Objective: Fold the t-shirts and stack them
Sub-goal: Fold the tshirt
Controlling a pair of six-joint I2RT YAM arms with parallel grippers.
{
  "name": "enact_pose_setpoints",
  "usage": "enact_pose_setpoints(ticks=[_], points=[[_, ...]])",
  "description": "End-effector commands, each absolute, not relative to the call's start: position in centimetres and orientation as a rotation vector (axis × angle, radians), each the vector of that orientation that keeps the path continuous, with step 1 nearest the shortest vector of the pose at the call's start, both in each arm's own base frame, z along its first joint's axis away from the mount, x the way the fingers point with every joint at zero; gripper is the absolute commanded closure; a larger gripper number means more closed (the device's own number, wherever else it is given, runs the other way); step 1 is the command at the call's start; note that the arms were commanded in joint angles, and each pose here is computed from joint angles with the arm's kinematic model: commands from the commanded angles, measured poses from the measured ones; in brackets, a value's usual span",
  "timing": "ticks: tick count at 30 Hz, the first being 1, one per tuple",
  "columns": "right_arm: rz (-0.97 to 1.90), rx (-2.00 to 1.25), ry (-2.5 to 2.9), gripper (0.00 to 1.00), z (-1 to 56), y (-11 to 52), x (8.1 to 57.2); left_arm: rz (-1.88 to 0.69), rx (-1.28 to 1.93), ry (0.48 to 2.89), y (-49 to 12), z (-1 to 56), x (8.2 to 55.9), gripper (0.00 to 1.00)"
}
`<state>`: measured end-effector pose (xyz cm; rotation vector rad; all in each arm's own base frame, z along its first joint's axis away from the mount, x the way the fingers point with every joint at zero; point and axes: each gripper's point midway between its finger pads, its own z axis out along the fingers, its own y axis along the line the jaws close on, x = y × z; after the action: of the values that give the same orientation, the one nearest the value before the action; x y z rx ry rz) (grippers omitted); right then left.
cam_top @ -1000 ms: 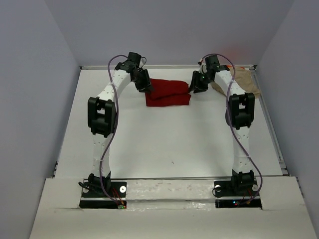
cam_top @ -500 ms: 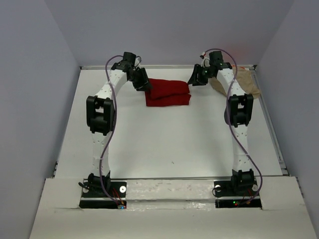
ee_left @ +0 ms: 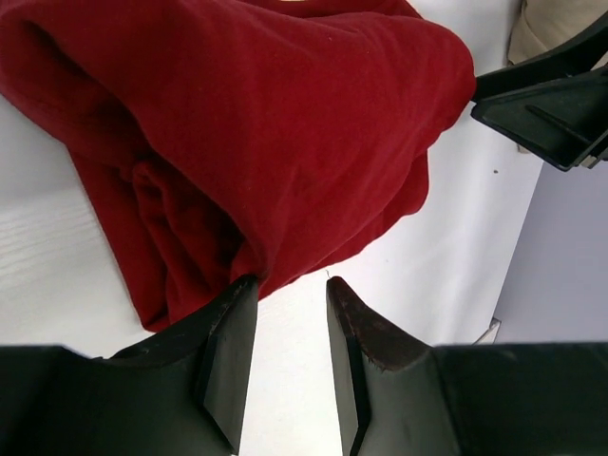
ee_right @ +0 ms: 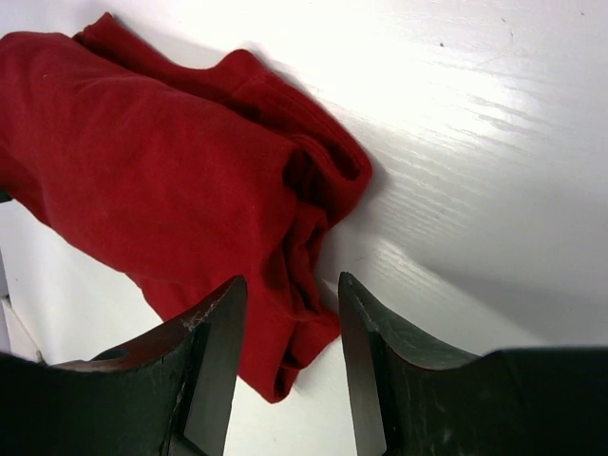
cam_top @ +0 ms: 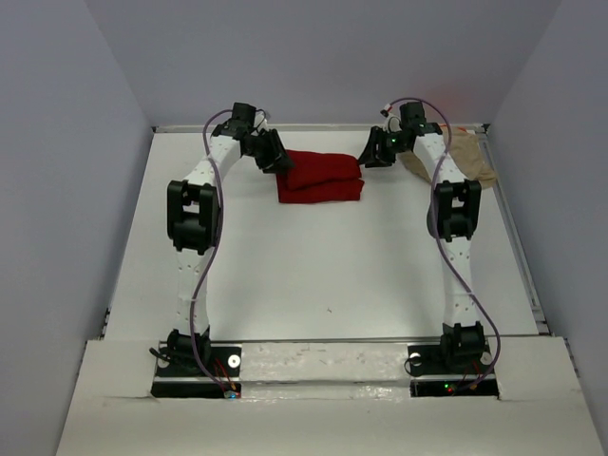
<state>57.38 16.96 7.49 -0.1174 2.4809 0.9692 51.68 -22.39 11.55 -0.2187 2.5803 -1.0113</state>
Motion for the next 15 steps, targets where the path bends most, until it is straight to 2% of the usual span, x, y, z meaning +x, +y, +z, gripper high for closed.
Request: enact_pose_setpoints(ticks=[1, 8, 14, 15], points=[[1.024, -0.193, 2.408, 0.51, 8.5, 17.9, 58.3, -1.108, -0.17, 2.517, -23.7, 13.4, 52.3, 0.55], [1.116, -0.22, 2.384, 0.53, 8.4, 18.8, 58.1, -1.162, -0.181, 2.507, -24.2, 12.8, 52.4, 0.55], [1.158, -0.242, 2.381, 0.59, 8.3, 19.1, 57.5, -1.163, -0.192, 2.517, -24.3, 12.0, 52.5, 0.55], [1.155, -0.245, 2.38, 0.64, 8.4, 19.1, 57.4, -1.165, -0.196, 2.521, -24.4, 11.6, 52.6, 0.55]])
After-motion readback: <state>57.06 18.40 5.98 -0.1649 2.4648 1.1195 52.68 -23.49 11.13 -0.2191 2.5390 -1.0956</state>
